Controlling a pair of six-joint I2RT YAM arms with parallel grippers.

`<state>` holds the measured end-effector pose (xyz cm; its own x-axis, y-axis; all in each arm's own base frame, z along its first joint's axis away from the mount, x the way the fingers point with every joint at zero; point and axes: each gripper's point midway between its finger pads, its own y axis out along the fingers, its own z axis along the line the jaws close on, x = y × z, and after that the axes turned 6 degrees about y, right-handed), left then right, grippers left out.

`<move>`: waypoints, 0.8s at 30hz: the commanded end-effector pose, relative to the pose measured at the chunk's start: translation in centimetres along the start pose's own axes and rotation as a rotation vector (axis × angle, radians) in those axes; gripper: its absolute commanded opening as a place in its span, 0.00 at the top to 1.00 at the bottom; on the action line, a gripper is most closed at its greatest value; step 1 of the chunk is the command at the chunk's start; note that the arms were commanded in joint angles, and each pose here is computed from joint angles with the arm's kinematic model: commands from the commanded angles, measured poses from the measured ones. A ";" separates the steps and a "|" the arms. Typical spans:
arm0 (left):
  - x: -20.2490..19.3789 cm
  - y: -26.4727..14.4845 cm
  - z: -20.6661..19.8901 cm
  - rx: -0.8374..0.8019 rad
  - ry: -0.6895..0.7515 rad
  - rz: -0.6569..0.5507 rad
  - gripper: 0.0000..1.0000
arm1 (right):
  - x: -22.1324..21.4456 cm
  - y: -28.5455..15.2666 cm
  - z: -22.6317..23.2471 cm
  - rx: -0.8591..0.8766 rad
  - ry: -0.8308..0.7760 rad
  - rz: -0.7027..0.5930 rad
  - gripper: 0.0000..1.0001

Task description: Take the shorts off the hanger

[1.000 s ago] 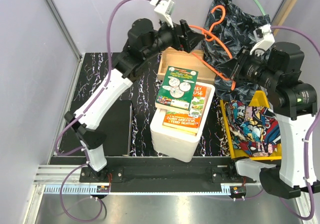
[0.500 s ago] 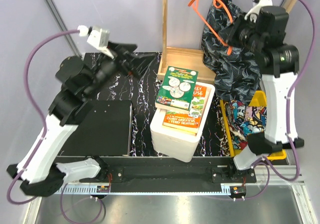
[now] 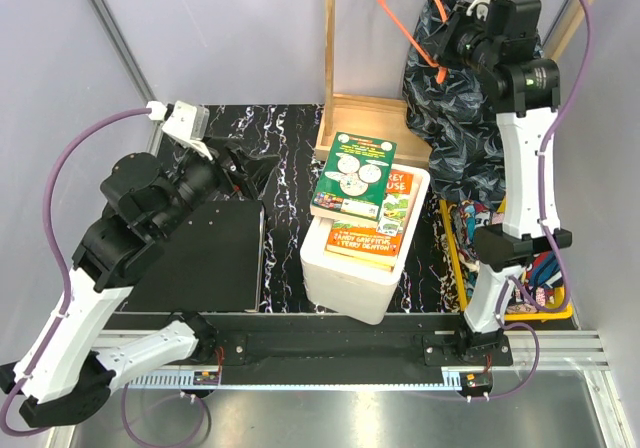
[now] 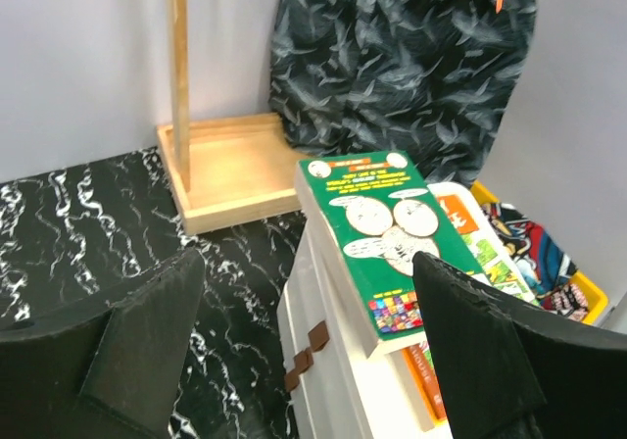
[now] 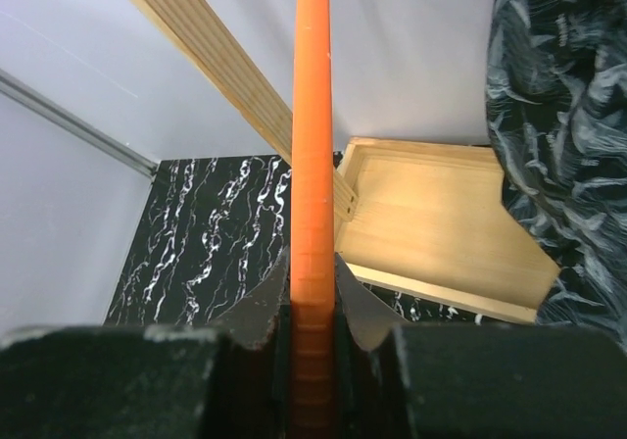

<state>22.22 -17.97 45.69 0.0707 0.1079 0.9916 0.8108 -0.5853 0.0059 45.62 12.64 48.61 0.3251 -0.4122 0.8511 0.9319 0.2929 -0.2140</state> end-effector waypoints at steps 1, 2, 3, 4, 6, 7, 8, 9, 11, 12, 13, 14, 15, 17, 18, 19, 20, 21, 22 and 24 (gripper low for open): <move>1.8 -0.8 0.7 0.041 0.028 -0.023 0.10 | 1.3 1.4 2.0 0.105 0.007 -0.045 1.00; 1.9 -0.8 0.8 0.043 0.030 -0.022 0.10 | 0.9 2.2 1.8 0.106 0.010 -0.031 1.00; 2.1 -0.9 0.7 0.043 0.031 -0.025 0.10 | 0.6 2.5 1.8 0.111 0.013 -0.023 1.00; 2.0 -0.9 0.8 0.047 0.030 -0.018 0.10 | 0.3 2.9 1.8 0.116 0.019 -0.011 1.00; 2.0 -1.1 0.8 0.049 0.031 -0.014 0.10 | -0.6 3.6 2.0 0.137 0.022 0.022 1.00; 1.8 -1.0 0.9 0.053 0.030 -0.006 0.10 | -1.2 4.0 1.9 0.130 0.021 0.037 1.00; 1.9 -1.1 0.9 0.054 0.028 -0.006 0.09 | -1.4 4.3 1.6 0.117 0.020 0.036 1.00; 2.0 -1.1 0.9 0.056 0.025 -0.008 0.10 | -1.4 4.4 1.6 0.116 0.013 0.034 1.00; 1.9 -1.0 0.9 0.055 0.022 -0.002 0.10 | -1.5 5.0 1.7 0.114 -0.014 0.023 1.00; 1.9 -0.9 0.8 0.053 0.018 -0.001 0.10 | -1.6 5.3 1.7 0.113 -0.023 0.022 1.00; 1.7 -0.8 0.9 0.055 0.015 0.002 0.10 | -1.8 5.5 1.7 0.112 -0.029 0.026 1.00; 1.7 -0.6 0.8 0.053 0.012 0.006 0.10 | -2.4 6.1 2.0 0.115 -0.032 0.036 1.00; 1.6 -0.5 0.7 0.052 0.008 0.009 0.10 | -2.8 6.3 2.2 0.119 -0.037 0.045 1.00; 1.4 -0.2 0.6 0.048 -0.004 0.018 0.11 | -3.9 6.7 2.5 0.117 -0.045 0.070 0.99; 1.3 -0.1 0.7 0.050 -0.007 0.019 0.11 | -4.7 6.7 3.4 0.133 -0.049 0.088 0.96; 1.1 0.1 0.6 0.048 -0.009 0.024 0.11 | -5.2 6.6 3.6 0.129 -0.050 0.103 0.88; 0.9 0.2 0.6 0.051 -0.015 0.028 0.12 | -5.8 6.4 3.9 0.132 -0.053 0.119 0.72; 0.9 0.2 0.6 0.051 -0.017 0.028 0.12 | -6.5 6.1 4.5 0.140 -0.056 0.139 0.63; 1.0 0.3 0.6 0.052 -0.019 0.022 0.12 | -6.9 5.6 4.7 0.141 -0.049 0.156 0.55; 0.8 0.4 0.7 0.056 -0.017 0.020 0.12 | -7.1 5.0 4.5 0.132 -0.038 0.168 0.35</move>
<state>22.97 -17.79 44.65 0.1423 0.0603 0.9880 0.8286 -0.5532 -0.0856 49.52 20.13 43.73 0.4288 -0.3429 0.8357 0.8583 0.4432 -0.2585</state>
